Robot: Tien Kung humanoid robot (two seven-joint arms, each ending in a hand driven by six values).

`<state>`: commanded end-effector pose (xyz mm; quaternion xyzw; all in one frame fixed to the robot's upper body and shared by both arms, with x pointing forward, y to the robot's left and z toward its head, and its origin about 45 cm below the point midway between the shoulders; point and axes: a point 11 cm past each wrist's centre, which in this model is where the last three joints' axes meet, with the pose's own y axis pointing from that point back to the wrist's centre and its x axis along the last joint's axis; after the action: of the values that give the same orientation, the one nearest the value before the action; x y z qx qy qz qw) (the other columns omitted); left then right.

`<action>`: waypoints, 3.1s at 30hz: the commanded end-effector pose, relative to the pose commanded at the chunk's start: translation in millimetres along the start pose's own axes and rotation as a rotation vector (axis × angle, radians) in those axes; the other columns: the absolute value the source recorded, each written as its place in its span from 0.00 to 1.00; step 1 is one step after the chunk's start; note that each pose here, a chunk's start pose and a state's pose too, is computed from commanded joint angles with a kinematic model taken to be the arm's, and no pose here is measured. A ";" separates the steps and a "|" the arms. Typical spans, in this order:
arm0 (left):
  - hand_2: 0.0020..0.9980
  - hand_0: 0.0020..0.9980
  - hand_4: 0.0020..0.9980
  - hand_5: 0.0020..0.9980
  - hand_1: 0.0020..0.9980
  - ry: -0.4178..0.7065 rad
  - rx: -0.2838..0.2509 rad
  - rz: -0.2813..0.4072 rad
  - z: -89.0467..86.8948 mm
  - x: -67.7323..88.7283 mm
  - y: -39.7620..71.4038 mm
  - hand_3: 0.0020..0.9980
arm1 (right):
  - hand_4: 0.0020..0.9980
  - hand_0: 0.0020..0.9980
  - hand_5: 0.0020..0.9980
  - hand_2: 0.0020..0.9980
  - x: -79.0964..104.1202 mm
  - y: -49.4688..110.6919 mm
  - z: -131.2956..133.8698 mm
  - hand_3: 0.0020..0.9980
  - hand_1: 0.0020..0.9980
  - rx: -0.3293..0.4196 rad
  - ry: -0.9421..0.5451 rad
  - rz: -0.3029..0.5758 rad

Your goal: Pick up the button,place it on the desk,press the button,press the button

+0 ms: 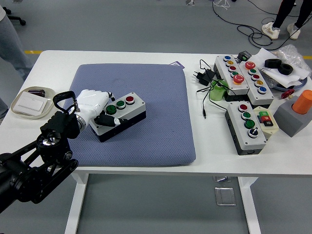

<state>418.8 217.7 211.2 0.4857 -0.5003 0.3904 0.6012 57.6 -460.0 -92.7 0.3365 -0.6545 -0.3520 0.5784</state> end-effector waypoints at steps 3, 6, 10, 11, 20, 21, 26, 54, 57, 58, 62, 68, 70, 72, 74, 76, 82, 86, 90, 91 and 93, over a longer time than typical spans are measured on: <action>0.37 0.41 0.72 0.03 0.40 -0.025 -0.108 -0.006 9.6 3.5 0.4 0.37 | 0.28 0.63 0.02 0.54 0.1 0.0 0.3 0.58 0.48 -0.001 -0.001 0.000; 0.37 0.41 0.72 0.03 0.40 -0.044 -0.197 -0.020 16.4 5.8 1.3 0.37 | 0.28 0.63 0.02 0.54 -0.1 0.0 0.4 0.58 0.48 -0.001 -0.001 0.000; 0.36 0.43 0.70 0.00 0.40 -0.068 -0.311 -0.035 25.3 6.9 3.5 0.36 | 0.28 0.63 0.02 0.54 0.0 0.0 0.3 0.58 0.48 -0.001 -0.002 0.000; 0.36 0.43 0.70 0.00 0.40 -0.072 -0.329 -0.036 26.8 7.1 4.0 0.36 | 0.28 0.63 0.02 0.54 -0.1 0.0 0.2 0.58 0.48 -0.001 -0.002 0.000; 0.35 0.44 0.66 0.00 0.39 -0.111 -0.456 0.065 39.0 23.0 7.8 0.34 | 0.28 0.63 0.02 0.54 -0.8 0.2 -0.1 0.58 0.48 -0.001 -0.002 -0.001; 0.35 0.44 0.66 0.00 0.39 -0.115 -0.465 0.079 39.7 25.4 8.0 0.34 | 0.28 0.63 0.02 0.54 -0.8 0.2 -0.1 0.58 0.48 -0.001 -0.002 -0.001; 0.34 0.44 0.66 0.00 0.39 -0.126 -0.463 0.081 36.7 26.0 5.4 0.34 | 0.28 0.63 0.02 0.54 -1.1 0.2 0.3 0.58 0.48 -0.002 -0.001 -0.002; 0.45 0.54 0.56 0.00 0.54 -0.196 -0.416 0.042 7.4 5.4 -10.0 0.45 | 0.28 0.63 0.02 0.54 -2.5 0.0 5.4 0.58 0.48 -0.013 0.014 -0.005; 0.65 0.49 0.86 0.25 0.63 -0.193 -0.412 0.044 6.2 7.5 -10.2 0.64 | 0.28 0.63 0.02 0.54 -2.7 0.1 4.8 0.58 0.48 -0.012 0.012 -0.005; 0.65 0.49 0.86 0.25 0.63 -0.193 -0.412 0.042 6.2 7.8 -10.3 0.64 | 0.28 0.63 0.02 0.54 -2.7 0.1 4.6 0.58 0.48 -0.011 0.012 -0.005; 0.80 0.65 0.95 0.35 0.76 -0.190 -0.410 0.025 6.0 8.0 -11.0 0.74 | 0.28 0.63 0.02 0.54 -2.7 0.2 3.1 0.58 0.48 -0.009 0.012 -0.005; 0.93 0.82 0.98 0.38 0.87 -0.185 -0.402 -0.003 3.9 5.7 -11.1 0.78 | 0.28 0.63 0.02 0.54 -2.7 0.3 2.6 0.58 0.48 -0.008 0.011 -0.006; 0.93 0.82 0.98 0.38 0.87 -0.183 -0.400 -0.008 3.3 5.6 -11.0 0.78 | 0.28 0.63 0.02 0.54 -2.7 0.3 2.7 0.58 0.48 -0.008 0.011 -0.006; 0.93 0.82 0.98 0.38 0.87 -0.179 -0.399 -0.011 3.0 6.5 -10.7 0.78 | 0.28 0.63 0.02 0.54 -2.8 0.3 2.7 0.58 0.48 -0.008 0.011 -0.006; 1.00 0.90 0.99 0.40 0.94 -0.173 -0.398 -0.012 2.9 7.8 -10.1 0.85 | 0.28 0.63 0.02 0.54 -2.7 0.2 2.9 0.58 0.48 -0.008 0.011 -0.006; 1.00 0.90 0.99 0.40 0.94 -0.163 -0.396 -0.018 3.0 10.5 -8.8 0.85 | 0.28 0.63 0.02 0.54 -2.6 0.2 2.7 0.58 0.48 -0.007 0.011 -0.005; 1.00 0.92 0.99 0.40 0.96 -0.098 -0.391 0.039 4.9 37.0 2.7 0.89 | 0.28 0.63 0.02 0.54 -2.4 0.2 2.2 0.58 0.48 -0.006 0.005 -0.004; 0.76 0.59 0.79 0.20 0.65 -0.043 -0.376 0.164 9.5 69.6 16.3 0.87 | 0.28 0.63 0.02 0.54 -2.4 0.2 2.4 0.58 0.48 -0.006 0.004 -0.004; 0.76 0.59 0.79 0.20 0.65 -0.025 -0.353 0.265 19.7 94.2 31.5 0.87 | 0.28 0.63 0.02 0.54 -2.3 0.2 2.6 0.58 0.48 -0.006 0.005 -0.005; 0.27 0.40 0.56 0.00 0.26 -0.023 -0.351 0.279 23.2 98.5 34.7 0.87 | 0.28 0.63 0.02 0.54 -2.3 0.2 2.6 0.58 0.48 -0.006 0.005 -0.005; 0.27 0.40 0.56 0.00 0.26 -0.026 -0.353 0.251 30.9 100.7 41.0 0.87 | 0.28 0.63 0.02 0.54 -2.6 0.1 3.6 0.58 0.48 -0.008 0.004 -0.005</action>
<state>392.4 195.1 318.7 0.3117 -0.6251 0.3621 0.6172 54.3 -457.5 -94.2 0.3368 -0.6510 -0.3553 0.5801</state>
